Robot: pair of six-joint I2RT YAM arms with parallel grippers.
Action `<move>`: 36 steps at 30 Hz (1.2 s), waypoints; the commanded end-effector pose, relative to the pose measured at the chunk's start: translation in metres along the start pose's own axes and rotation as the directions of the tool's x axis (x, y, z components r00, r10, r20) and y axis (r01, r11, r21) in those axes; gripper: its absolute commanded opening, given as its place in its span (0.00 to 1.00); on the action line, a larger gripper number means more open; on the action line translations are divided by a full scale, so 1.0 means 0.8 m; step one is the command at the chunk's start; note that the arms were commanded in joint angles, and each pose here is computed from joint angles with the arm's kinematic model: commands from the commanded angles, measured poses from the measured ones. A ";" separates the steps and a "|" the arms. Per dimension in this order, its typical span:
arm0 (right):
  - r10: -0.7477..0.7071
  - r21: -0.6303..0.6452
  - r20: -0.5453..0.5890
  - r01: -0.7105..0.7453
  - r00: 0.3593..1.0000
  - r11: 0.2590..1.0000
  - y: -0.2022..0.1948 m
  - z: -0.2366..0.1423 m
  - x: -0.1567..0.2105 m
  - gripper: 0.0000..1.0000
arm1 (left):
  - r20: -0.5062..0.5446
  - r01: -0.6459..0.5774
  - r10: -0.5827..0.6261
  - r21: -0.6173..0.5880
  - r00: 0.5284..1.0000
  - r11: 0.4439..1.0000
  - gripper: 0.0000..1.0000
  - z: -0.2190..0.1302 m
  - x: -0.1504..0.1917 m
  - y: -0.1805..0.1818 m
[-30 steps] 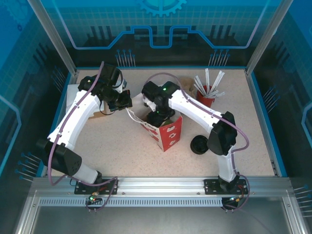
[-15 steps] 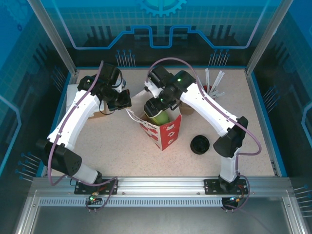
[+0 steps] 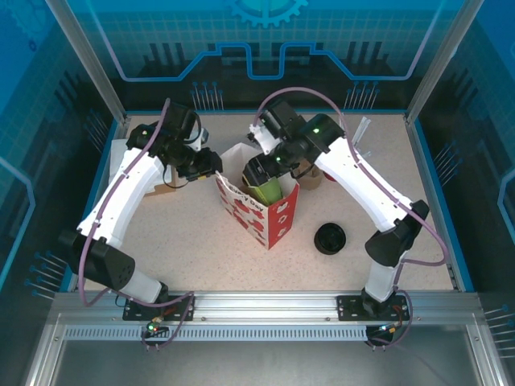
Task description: Pack the takeout coffee
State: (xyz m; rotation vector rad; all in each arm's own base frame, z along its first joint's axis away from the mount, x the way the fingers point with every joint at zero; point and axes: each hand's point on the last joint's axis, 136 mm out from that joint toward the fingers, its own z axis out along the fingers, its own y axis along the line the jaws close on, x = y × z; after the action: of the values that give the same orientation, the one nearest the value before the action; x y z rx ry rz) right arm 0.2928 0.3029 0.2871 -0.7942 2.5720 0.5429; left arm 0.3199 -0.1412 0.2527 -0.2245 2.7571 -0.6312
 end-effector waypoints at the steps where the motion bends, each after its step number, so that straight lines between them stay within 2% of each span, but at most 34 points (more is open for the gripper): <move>1: 0.034 -0.048 0.099 -0.030 0.994 0.998 0.001 -0.032 -0.014 0.67 | 0.086 -0.018 0.012 0.074 0.996 0.997 0.51 -0.037 -0.014 -0.012; 4: 0.058 -0.058 0.154 -0.050 0.986 0.997 -0.005 -0.048 -0.023 0.67 | 0.184 -0.040 0.017 0.122 0.983 0.992 0.58 -0.068 -0.028 -0.012; 7: 0.087 -0.092 0.225 -0.068 0.970 0.993 -0.008 -0.069 -0.036 0.67 | 0.322 -0.157 0.098 0.162 0.942 0.974 0.65 -0.107 -0.033 -0.027; 9: 0.105 -0.124 0.277 -0.073 0.955 0.990 -0.006 -0.086 -0.046 0.67 | 0.422 -0.257 0.155 0.196 0.893 0.946 0.70 -0.133 -0.033 -0.044; 11: 0.122 -0.159 0.334 -0.072 0.935 0.985 -0.003 -0.106 -0.057 0.67 | 0.518 -0.376 0.210 0.238 0.829 0.895 0.77 -0.157 -0.024 -0.064; 16: 0.169 -0.235 0.449 -0.066 0.877 0.970 -0.002 -0.155 -0.080 0.67 | 0.688 -0.613 0.285 0.290 0.668 0.735 0.99 -0.201 0.011 -0.109; 21: 0.219 -0.317 0.532 -0.048 0.818 0.947 0.005 -0.199 -0.097 0.67 | 0.718 -0.737 0.381 0.269 0.582 0.619 0.99 -0.199 0.039 -0.149; 29: 0.254 -0.383 0.545 -0.032 0.799 0.923 0.020 -0.226 -0.098 0.67 | 0.705 -0.803 0.484 0.205 0.518 0.560 0.99 -0.155 0.029 -0.198; 36: 0.282 -0.435 0.518 -0.035 0.808 0.900 0.030 -0.228 -0.094 0.67 | 0.715 -0.827 0.525 0.134 0.462 0.546 0.99 -0.137 0.014 -0.214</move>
State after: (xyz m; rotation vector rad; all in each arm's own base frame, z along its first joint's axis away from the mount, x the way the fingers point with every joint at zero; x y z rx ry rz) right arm 0.3017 0.2724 0.4622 -0.4204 2.0441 1.1402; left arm 0.2819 -0.2532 0.3862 0.6949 1.8478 -0.8419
